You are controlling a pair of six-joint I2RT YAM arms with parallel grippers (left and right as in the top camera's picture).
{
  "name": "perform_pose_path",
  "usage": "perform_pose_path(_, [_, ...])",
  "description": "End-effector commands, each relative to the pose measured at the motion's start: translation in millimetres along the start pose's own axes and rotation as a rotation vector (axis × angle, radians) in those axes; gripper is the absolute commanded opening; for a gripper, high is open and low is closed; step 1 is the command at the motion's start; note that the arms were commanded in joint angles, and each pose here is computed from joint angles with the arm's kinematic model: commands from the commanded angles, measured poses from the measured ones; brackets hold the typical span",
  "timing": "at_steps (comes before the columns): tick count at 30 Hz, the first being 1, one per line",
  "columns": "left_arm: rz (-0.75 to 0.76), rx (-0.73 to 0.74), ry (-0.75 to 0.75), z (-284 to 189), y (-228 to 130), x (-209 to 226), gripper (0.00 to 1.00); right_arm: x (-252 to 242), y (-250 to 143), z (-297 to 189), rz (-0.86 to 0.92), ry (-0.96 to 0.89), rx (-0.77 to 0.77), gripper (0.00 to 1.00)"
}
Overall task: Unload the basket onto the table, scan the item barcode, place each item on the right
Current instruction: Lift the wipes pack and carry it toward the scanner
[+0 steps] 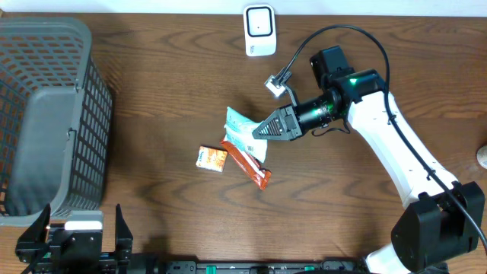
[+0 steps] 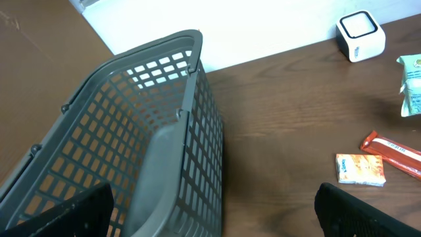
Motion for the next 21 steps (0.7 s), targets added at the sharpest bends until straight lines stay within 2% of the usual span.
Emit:
perform_pose_path(1, [0.01, -0.005, -0.001, -0.9, -0.7, -0.2, 0.98, -14.9, 2.8, -2.3, -0.02, -0.115, -0.002, 0.02])
perform_pose_path(3, [0.01, -0.006, -0.001, -0.9, -0.6, -0.2, 0.98, -52.5, 4.9, -12.5, 0.126, -0.393, -0.027, 0.01])
perform_pose_path(6, [0.01, -0.005, -0.001, -0.9, -0.7, -0.2, 0.98, -82.4, 8.4, -29.2, 0.198, -0.634, -0.078, 0.02])
perform_pose_path(15, [0.01, -0.006, -0.001, -1.0, -0.7, -0.2, 0.98, -115.7, 36.8, -67.6, 0.167, -0.972, -0.252, 0.02])
perform_pose_path(21, [0.01, -0.005, -0.001, -0.9, -0.7, -0.2, 0.98, -116.5, 80.8, -92.0, -0.012, -1.203, -0.436, 0.01])
Point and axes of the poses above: each gripper's point midway between its finger pads, its own z axis out along the fingers, its own x axis along the line the jaws close on, y = z × x, the point moved 3 cm from there along -z, back along the fingers
